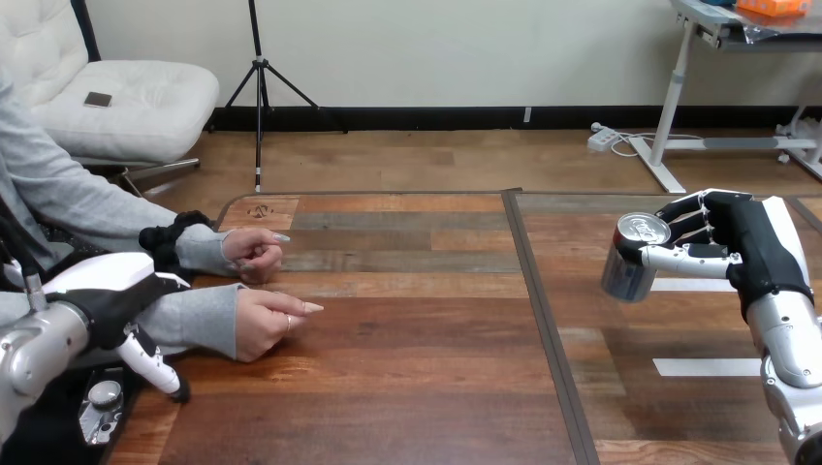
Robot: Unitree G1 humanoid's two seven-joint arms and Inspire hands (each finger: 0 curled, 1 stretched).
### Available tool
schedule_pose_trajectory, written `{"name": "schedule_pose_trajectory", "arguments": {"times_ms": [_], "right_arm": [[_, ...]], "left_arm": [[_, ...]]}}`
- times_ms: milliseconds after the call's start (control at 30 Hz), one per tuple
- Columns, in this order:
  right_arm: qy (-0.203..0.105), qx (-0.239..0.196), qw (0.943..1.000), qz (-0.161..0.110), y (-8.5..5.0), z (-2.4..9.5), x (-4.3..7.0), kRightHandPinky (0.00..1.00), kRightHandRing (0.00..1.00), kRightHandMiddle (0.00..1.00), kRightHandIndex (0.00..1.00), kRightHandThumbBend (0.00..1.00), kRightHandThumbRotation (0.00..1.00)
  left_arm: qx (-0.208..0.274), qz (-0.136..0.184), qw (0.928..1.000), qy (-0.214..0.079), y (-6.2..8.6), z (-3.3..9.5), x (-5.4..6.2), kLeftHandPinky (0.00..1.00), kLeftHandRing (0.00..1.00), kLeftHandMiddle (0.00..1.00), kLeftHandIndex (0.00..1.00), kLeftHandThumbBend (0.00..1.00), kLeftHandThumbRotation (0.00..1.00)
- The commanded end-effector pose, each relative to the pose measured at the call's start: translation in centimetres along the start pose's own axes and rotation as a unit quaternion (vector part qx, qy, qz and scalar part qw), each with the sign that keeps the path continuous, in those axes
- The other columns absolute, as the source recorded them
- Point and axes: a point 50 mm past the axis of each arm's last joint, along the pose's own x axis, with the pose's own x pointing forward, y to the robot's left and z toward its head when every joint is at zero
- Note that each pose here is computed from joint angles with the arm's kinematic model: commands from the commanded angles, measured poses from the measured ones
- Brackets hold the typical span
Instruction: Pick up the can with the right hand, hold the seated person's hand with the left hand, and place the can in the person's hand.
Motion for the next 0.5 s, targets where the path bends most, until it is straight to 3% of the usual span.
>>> {"name": "schedule_pose_trajectory", "arguments": {"times_ms": [0,333,467], "right_arm": [[-0.070,0.020,0.9970,-0.028,-1.07,3.64,1.48,0.39,0.41,0.44,0.44,0.80,0.00],[-0.068,0.021,0.9970,-0.030,-0.99,3.65,1.50,0.38,0.40,0.44,0.44,0.80,0.00],[-0.069,0.020,0.9969,-0.031,-0.95,3.66,1.49,0.38,0.40,0.44,0.44,0.80,0.00]], "left_arm": [[0.002,0.045,0.9989,-0.011,3.62,0.54,0.07,0.69,0.79,0.82,0.83,1.00,0.11],[0.003,0.052,0.9983,-0.025,3.76,0.79,0.01,0.60,0.70,0.75,0.77,1.00,0.03],[-0.007,0.064,0.9972,-0.038,3.78,0.98,-0.07,0.50,0.62,0.71,0.74,1.00,0.01]]}}
